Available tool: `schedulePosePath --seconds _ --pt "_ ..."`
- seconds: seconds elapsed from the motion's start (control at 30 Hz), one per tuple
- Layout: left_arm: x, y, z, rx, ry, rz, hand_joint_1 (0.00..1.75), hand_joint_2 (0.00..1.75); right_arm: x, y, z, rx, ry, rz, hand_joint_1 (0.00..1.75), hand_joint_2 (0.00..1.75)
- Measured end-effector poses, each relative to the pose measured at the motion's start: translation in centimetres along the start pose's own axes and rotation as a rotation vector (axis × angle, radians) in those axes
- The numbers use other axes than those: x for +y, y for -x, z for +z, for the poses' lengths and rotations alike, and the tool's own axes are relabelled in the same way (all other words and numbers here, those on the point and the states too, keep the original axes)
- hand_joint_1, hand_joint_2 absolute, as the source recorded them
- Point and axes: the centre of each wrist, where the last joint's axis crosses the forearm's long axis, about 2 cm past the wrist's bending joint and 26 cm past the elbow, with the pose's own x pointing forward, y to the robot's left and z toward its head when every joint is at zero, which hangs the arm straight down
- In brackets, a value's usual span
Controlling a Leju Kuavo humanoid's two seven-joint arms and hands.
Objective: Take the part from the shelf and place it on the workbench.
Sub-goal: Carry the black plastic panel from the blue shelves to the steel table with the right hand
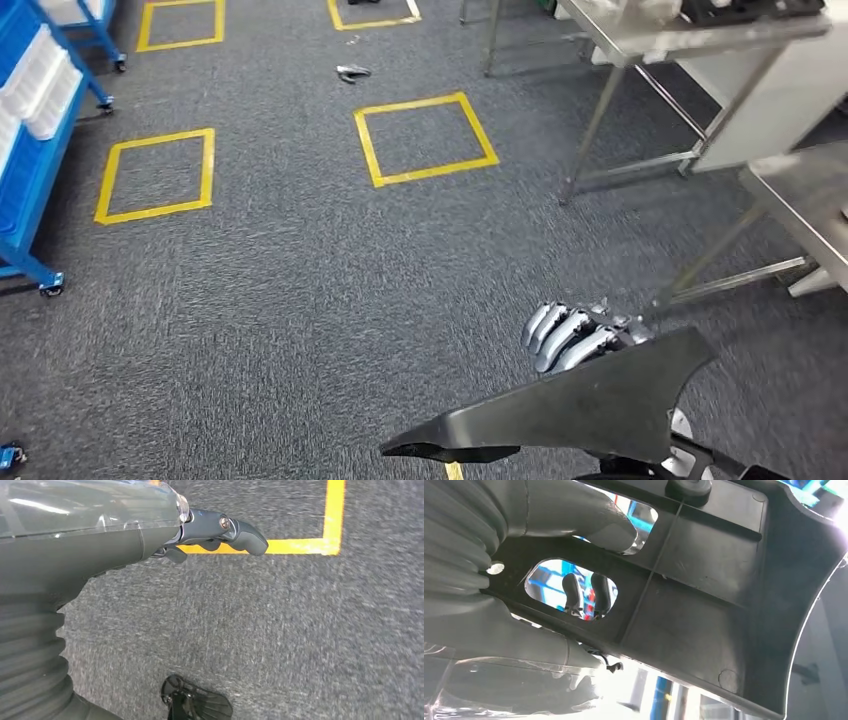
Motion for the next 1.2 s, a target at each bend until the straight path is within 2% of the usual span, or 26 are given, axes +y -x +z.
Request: schedulePosePath --seconds 0.47,1.0,1.2 --pt "-0.5 0.0 0.2 -0.02 0.026 0.018 0.0 1.75 -0.5 -0.3 -2.1 -0.077 -0.038 -0.011 1.24 1.75" --pt "-2.0 0.2 0.8 -0.009 0.063 0.002 0.0 1.75 -1.0 -1.2 -1.1 -0.058 -0.07 0.031 1.24 1.75" --pt "-2.7 0.1 1.1 -0.015 0.079 0.02 0.0 1.75 0.1 -2.4 0.4 -0.025 -0.07 0.037 1.24 1.75"
